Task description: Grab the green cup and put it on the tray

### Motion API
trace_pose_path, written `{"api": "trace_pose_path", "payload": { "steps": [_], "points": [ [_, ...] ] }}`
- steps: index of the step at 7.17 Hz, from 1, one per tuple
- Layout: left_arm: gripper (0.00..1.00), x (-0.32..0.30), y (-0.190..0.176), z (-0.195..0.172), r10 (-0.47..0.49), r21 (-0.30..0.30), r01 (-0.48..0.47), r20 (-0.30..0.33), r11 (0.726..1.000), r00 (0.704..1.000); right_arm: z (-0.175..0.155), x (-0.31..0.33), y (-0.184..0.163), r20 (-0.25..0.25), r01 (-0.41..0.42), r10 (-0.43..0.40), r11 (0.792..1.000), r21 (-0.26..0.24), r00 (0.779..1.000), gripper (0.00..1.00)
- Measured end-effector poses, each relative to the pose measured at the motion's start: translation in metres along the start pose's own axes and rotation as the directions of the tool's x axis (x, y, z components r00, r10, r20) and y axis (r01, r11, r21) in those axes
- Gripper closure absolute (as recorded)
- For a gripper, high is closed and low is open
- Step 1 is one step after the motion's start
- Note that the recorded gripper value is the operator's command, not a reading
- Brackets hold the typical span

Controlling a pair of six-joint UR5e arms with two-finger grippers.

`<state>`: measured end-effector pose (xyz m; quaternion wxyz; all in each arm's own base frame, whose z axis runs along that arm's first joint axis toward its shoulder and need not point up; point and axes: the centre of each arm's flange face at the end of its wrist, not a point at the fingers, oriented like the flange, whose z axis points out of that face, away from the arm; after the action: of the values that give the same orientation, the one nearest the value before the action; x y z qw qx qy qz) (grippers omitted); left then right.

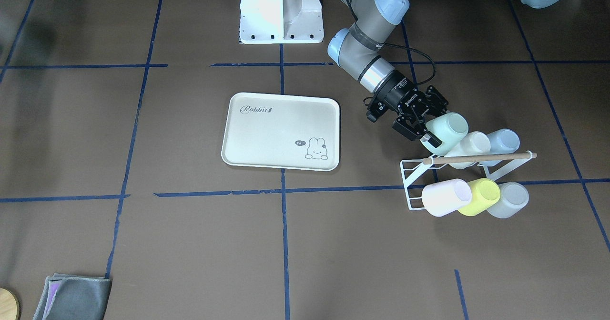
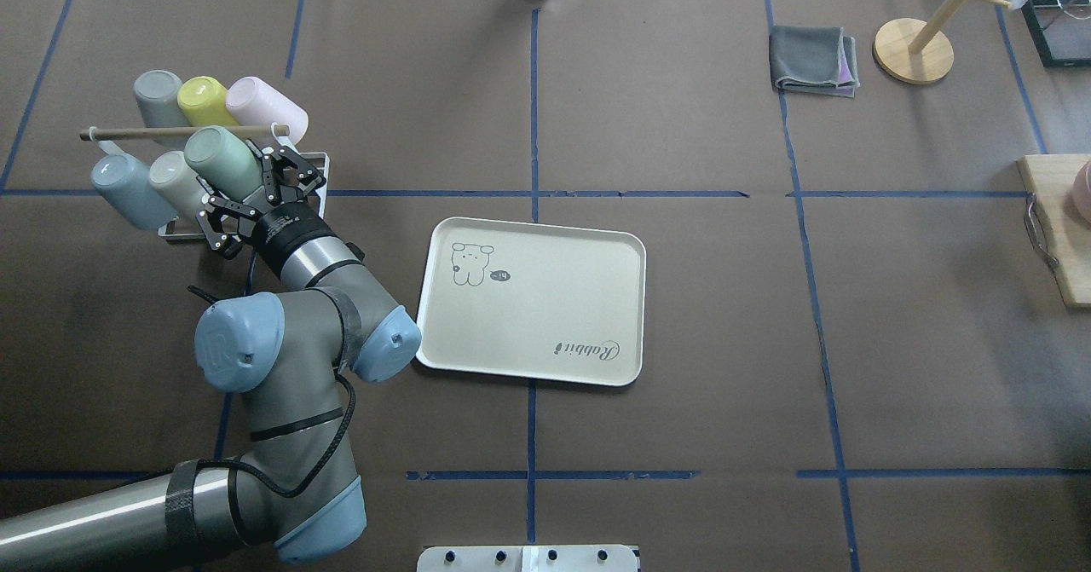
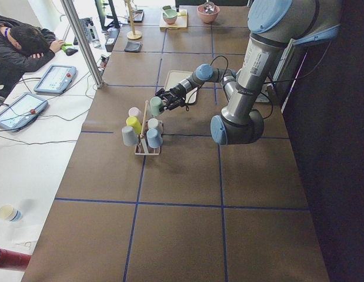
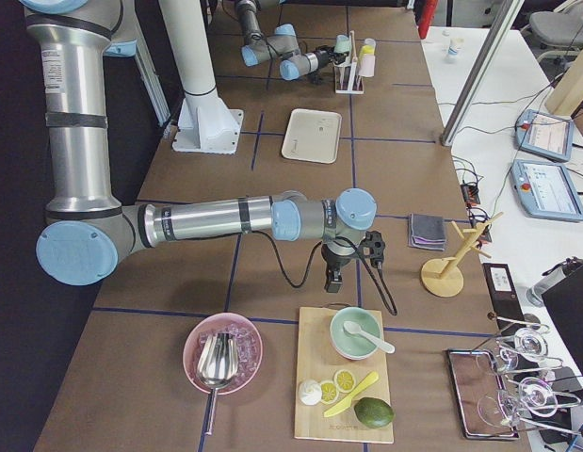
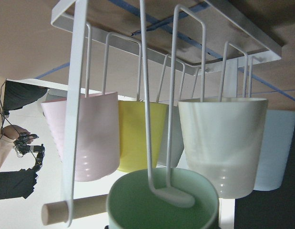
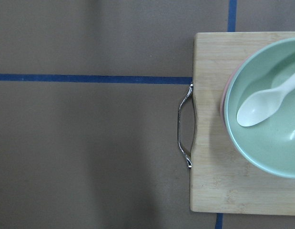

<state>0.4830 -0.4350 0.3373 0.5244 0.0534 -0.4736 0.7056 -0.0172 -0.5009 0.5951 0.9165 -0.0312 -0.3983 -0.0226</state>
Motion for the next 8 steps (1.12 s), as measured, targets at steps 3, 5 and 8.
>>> {"api": "trace_pose_path", "payload": {
  "steps": [3, 5, 8],
  "points": [
    [0.51, -0.011, 0.042, 0.015, -0.053, -0.012, 0.053, 0.005, 0.999, 0.999, 0.000, 0.000, -0.001, 0.000, 0.000, 0.000, 1.000, 0.001, 1.000, 0.00],
    [0.51, -0.013, 0.075, 0.019, -0.094, -0.014, 0.095, 0.022, 0.995, 0.995, -0.001, -0.001, -0.002, 0.000, 0.001, -0.001, 1.000, 0.002, 1.000, 0.00],
    [0.51, -0.016, 0.135, -0.007, -0.243, 0.092, 0.238, 0.045, 0.967, 0.969, -0.002, -0.003, -0.004, 0.001, 0.004, -0.004, 1.000, 0.005, 1.000, 0.00]
  ]
}}
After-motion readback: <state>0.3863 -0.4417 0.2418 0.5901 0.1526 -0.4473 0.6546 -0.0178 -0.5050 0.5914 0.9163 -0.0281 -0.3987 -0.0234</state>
